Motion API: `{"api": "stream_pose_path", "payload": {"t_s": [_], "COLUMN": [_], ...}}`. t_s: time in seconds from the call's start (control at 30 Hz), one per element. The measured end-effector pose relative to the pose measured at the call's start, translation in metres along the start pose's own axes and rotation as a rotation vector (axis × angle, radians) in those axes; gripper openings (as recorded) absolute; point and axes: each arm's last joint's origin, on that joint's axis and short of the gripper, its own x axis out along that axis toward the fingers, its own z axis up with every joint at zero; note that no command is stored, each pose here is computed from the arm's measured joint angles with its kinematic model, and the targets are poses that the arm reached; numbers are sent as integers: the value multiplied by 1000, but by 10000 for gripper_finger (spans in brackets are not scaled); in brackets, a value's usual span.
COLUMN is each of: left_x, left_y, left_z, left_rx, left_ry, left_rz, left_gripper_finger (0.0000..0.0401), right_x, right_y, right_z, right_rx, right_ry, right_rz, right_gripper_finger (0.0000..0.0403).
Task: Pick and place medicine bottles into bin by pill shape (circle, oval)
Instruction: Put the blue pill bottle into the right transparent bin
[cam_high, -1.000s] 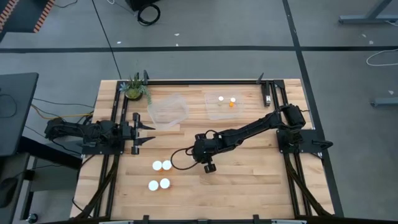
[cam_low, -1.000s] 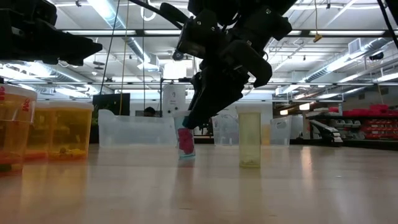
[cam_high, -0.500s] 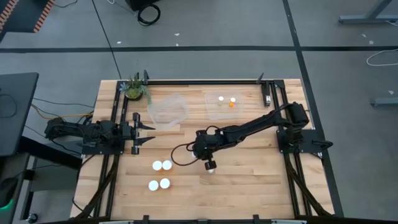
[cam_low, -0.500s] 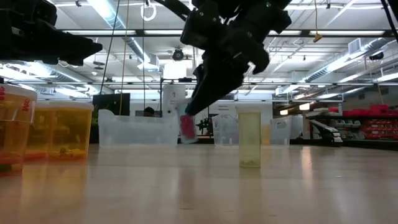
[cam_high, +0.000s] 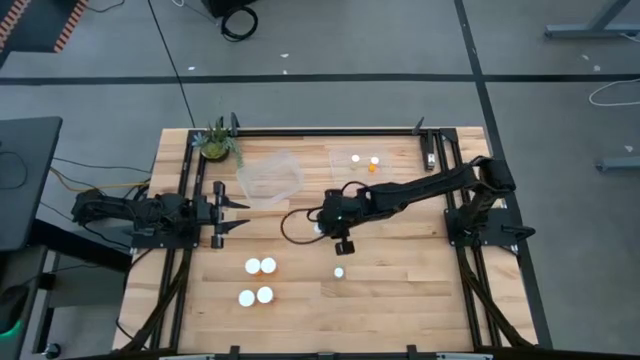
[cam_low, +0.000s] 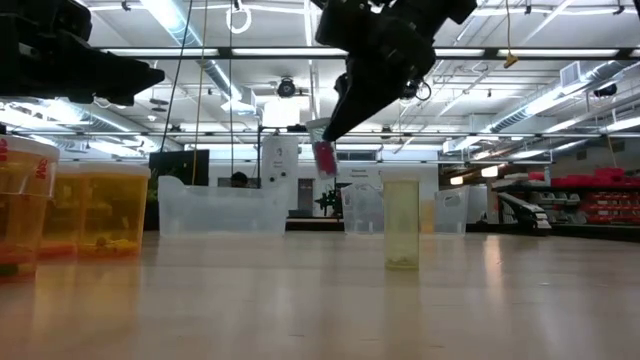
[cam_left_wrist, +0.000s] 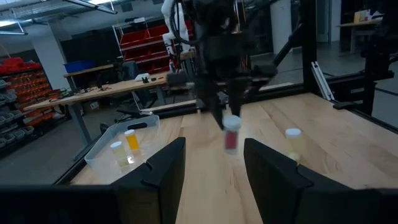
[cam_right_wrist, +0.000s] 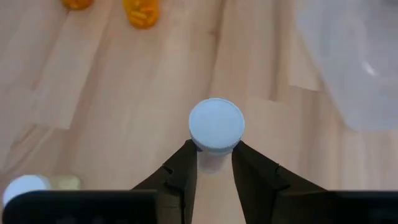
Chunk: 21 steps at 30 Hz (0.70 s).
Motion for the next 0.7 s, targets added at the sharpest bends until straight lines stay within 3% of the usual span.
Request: {"api": "stream_pose_path", "payload": {"t_s": [0.7], "left_x": [0], "left_y": [0], "left_z": [0], "left_rx": [0], "left_ry": [0], "left_rz": [0], "left_gripper_finger": [172], "right_x": [-60], "right_y": [-70], "right_z": [-20], "right_rx": [115], "right_ry": [75], "right_rz": [-157], "right_gripper_finger": [103]}}
